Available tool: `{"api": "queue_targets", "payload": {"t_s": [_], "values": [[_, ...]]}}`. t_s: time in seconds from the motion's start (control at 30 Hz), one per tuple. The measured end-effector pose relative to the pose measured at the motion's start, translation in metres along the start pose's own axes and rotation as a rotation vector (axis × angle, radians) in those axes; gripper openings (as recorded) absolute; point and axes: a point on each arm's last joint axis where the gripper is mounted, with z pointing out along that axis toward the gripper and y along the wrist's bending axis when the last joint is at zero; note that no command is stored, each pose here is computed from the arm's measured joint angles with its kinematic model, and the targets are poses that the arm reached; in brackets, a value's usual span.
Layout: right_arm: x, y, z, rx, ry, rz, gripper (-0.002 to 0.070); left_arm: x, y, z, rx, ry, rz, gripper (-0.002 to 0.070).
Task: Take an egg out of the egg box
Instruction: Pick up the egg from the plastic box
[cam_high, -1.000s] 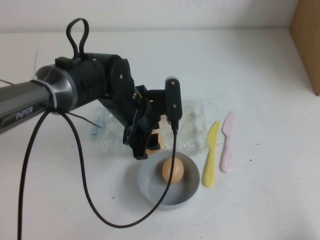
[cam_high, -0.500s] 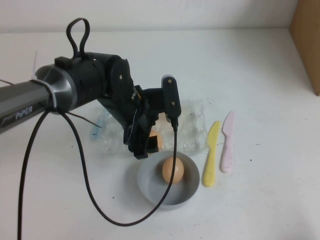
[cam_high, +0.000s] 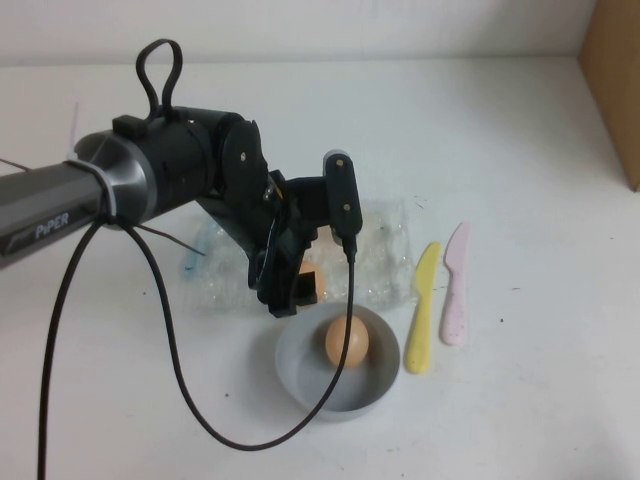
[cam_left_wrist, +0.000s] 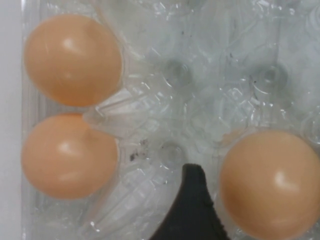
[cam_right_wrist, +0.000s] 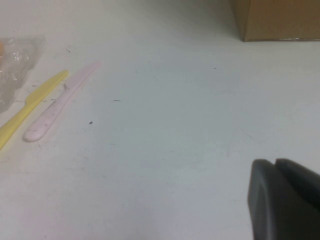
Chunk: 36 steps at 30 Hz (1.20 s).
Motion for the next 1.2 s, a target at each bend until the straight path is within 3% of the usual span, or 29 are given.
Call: {"api": "queue_targets", "payload": {"t_s": [0.23, 0.9, 1.2], "values": [[0.0000, 0.0000, 0.0000, 0.000, 0.000, 0.000, -0.0017, 0.0032, 0.0048, -0.0004, -0.029, 0.001, -0.003, 0.0498], [0.0000, 0.0000, 0.0000, 0.000, 0.000, 0.000, -0.0017, 0.0049, 0.0012, 0.0035, 0.014, 0.016, -0.037, 0.0481], [0.0000, 0.0000, 0.0000, 0.000, 0.000, 0.000, -0.0017, 0.0052, -0.0003, 0.0034, 0.031, 0.020, -0.011, 0.0315]]}}
